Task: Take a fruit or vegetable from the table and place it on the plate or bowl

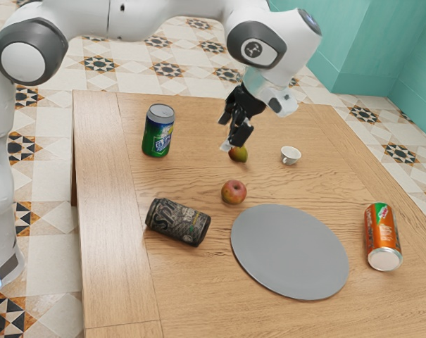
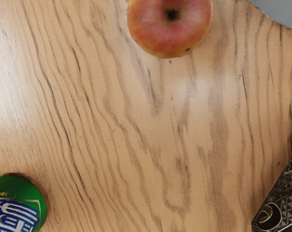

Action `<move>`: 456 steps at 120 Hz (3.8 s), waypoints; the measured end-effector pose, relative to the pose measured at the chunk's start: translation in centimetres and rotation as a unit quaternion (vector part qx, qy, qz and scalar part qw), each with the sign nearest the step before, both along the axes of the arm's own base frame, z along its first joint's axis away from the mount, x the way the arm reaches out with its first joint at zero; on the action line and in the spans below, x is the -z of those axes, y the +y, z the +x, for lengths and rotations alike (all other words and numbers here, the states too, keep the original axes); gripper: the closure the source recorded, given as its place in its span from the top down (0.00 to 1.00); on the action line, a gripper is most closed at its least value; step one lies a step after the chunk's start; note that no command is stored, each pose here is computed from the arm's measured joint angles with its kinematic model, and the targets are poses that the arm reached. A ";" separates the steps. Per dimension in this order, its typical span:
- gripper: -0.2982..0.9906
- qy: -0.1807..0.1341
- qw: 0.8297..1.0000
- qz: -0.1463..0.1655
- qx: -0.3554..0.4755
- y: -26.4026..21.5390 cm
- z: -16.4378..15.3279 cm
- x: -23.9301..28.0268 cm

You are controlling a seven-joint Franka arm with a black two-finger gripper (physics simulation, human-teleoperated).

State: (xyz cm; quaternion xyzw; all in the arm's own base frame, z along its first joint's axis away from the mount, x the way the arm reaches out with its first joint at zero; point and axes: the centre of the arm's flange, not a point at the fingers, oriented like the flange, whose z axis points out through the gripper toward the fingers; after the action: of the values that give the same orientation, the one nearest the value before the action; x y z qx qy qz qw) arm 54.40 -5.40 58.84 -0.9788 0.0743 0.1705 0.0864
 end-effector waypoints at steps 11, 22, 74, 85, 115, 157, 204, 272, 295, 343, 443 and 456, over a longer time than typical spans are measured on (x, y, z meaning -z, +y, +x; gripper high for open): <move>0.77 -0.079 0.997 -0.007 0.013 -0.1 2.0 -1.0; 0.77 -0.128 0.992 -0.012 0.019 0.0 3.2 -1.7; 0.77 -0.154 0.988 -0.028 0.003 0.0 1.0 -0.6; 0.77 -0.158 0.987 -0.044 -0.002 0.1 -0.7 0.4; 0.77 -0.168 0.983 -0.069 0.004 -1.5 -3.8 2.5; 0.77 -0.158 0.983 -0.095 -0.014 0.8 -0.9 5.5; 0.77 -0.148 0.983 -0.107 -0.012 1.3 -3.4 6.5; 0.77 -0.159 0.980 -0.116 -0.002 5.4 0.5 7.9; 0.77 -0.154 0.981 -0.121 -0.001 6.7 2.0 8.7; 0.77 -0.136 0.978 -0.140 0.070 -0.2 2.4 9.6; 0.77 -0.122 0.980 -0.150 0.042 3.6 3.3 11.8; 0.77 -0.116 0.980 -0.154 0.043 3.6 3.9 12.6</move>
State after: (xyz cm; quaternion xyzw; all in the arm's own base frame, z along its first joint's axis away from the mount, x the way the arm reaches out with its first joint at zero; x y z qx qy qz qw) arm 58.31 -1.80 46.26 -0.9894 0.1312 0.0380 -0.0502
